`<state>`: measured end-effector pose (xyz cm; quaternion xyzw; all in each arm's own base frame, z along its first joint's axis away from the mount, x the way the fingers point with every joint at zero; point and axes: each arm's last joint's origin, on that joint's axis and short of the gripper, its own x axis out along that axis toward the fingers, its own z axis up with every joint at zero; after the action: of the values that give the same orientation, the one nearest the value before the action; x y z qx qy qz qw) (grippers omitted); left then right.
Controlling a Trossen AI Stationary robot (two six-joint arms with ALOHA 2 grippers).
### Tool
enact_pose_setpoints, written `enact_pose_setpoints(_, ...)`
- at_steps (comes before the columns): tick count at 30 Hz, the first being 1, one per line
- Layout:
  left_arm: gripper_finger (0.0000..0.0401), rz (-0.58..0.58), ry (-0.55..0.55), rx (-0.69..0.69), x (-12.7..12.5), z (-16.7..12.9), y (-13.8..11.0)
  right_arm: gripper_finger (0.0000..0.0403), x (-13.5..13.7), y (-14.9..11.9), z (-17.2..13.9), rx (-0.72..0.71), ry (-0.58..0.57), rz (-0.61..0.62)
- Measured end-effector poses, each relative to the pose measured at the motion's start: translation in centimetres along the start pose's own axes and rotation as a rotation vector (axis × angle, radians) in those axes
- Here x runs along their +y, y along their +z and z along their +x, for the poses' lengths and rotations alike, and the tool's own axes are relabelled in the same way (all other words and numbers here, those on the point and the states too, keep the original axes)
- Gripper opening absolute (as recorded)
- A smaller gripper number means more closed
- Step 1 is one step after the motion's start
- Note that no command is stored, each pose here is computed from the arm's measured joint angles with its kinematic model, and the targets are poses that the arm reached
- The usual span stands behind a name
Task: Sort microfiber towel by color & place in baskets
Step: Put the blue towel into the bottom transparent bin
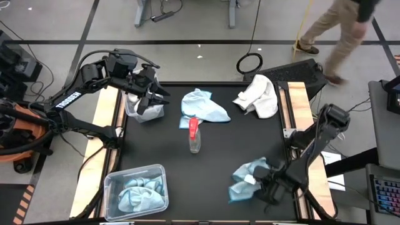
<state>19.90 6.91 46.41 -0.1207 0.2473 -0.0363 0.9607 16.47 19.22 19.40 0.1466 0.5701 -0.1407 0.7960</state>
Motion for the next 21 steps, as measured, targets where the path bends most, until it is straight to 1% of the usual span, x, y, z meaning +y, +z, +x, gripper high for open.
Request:
enact_pose_setpoints(5, 0.0183, 0.000, -0.065, 0.001, -0.2, 0.0, 0.0, 0.0002, -1.9, 3.2, -2.0, -0.108, 0.047, -0.011)
enact_pose_setpoints(12, 0.0183, 0.010, -0.132, 0.039, -1.2, 0.4, -0.3, 0.0001, -4.4, 7.2, -5.3, -0.316, 0.191, -0.088)
enact_pose_setpoints(16, 0.0183, 0.031, -0.169, 0.052, -2.1, 0.7, -0.4, 0.0001, -5.7, 8.9, -7.1, -0.435, 0.265, -0.132)
enact_pose_setpoints(21, 0.0183, 0.073, -0.165, 0.047, -3.6, 1.3, -0.4, 0.0000, -6.6, 10.4, -8.3, -0.532, 0.339, -0.208)
